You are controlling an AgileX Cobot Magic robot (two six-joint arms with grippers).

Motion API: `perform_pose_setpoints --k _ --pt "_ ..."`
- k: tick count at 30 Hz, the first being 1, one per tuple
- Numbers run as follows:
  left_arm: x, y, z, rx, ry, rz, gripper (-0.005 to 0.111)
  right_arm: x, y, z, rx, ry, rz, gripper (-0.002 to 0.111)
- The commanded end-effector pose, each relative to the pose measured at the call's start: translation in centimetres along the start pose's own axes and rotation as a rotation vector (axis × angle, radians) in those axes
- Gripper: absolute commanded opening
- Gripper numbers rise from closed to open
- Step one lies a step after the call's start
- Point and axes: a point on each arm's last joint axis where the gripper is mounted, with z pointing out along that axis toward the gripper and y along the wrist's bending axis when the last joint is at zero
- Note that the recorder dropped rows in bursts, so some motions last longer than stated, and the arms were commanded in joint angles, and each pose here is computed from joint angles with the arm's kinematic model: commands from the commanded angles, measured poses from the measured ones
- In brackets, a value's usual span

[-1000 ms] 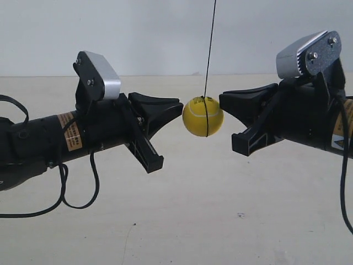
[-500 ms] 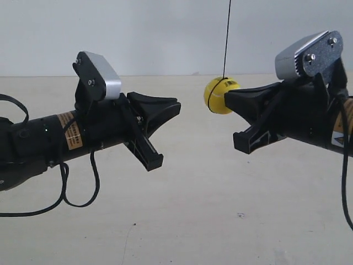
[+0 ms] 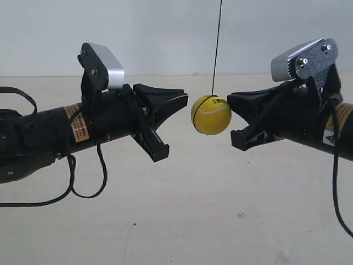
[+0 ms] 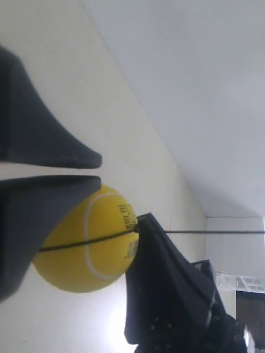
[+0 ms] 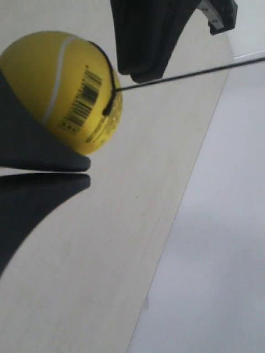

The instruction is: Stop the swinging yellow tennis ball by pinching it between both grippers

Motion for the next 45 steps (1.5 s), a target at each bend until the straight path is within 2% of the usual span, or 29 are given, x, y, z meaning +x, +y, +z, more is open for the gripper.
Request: perform_pose_setpoints --k 1,8,45 --pt "1.18 -0.2 0.46 0.02 0.026 -0.026 0.005 -0.22 0.26 0.09 -0.029 -0.017 0.008 0.0" --pt "1.29 -0.49 0.49 0.052 0.024 -0.01 0.005 -0.17 0.34 0.09 -0.039 -0.012 0.015 0.0" --pt "1.28 -0.47 0.49 0.051 0.023 -0.012 0.005 -0.11 0.38 0.08 -0.043 -0.005 0.023 0.0"
